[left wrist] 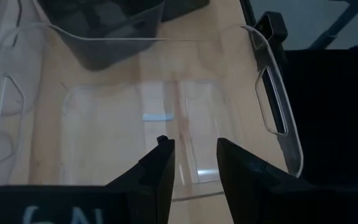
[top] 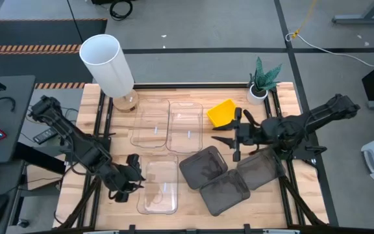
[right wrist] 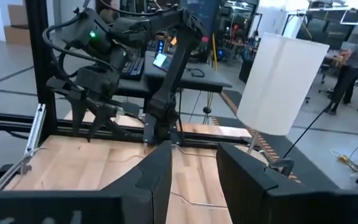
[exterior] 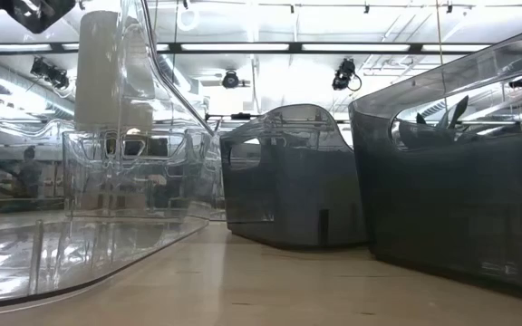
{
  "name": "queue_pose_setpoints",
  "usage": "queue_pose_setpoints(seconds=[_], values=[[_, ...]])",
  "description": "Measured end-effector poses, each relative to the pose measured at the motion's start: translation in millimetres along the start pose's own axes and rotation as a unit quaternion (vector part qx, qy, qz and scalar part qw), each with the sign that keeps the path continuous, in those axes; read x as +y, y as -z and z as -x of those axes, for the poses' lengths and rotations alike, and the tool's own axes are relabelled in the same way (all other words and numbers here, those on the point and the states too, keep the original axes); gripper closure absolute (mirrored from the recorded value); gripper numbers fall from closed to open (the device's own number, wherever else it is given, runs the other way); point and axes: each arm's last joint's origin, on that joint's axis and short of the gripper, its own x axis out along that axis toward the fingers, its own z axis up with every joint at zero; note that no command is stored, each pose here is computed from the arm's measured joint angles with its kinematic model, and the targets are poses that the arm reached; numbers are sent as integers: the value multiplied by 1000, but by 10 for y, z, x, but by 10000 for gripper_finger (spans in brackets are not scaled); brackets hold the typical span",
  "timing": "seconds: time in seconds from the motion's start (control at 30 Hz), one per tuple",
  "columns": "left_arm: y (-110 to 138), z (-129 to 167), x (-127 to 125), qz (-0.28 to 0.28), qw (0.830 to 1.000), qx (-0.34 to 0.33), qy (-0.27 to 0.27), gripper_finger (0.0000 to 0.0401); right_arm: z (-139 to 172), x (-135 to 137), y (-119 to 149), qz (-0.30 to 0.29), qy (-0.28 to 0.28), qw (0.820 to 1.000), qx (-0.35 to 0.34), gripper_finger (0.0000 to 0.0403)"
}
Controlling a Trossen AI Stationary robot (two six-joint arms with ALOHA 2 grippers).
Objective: Stack baskets by color
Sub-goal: Stack the bottom transparent bin on top of the top left transparent bin
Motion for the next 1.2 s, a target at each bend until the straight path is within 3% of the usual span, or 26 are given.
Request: queue_pose_setpoints(seconds=[0.3,0.83,1.03,1.2], values=[[-131,-40,-216,22,1000,23,-3,276,-49,-34,-11,41,13,999,-12,271],[-377,-208,-546,39,992,110,-45,276,-137,-261,48,44,27,999,3,271],[-404,-213,-564,75,991,99,-45,267,-150,-309,83,39,35,998,19,271],[-521,-235,-646,82,996,44,3,220,-162,-344,111,14,33,999,28,271]])
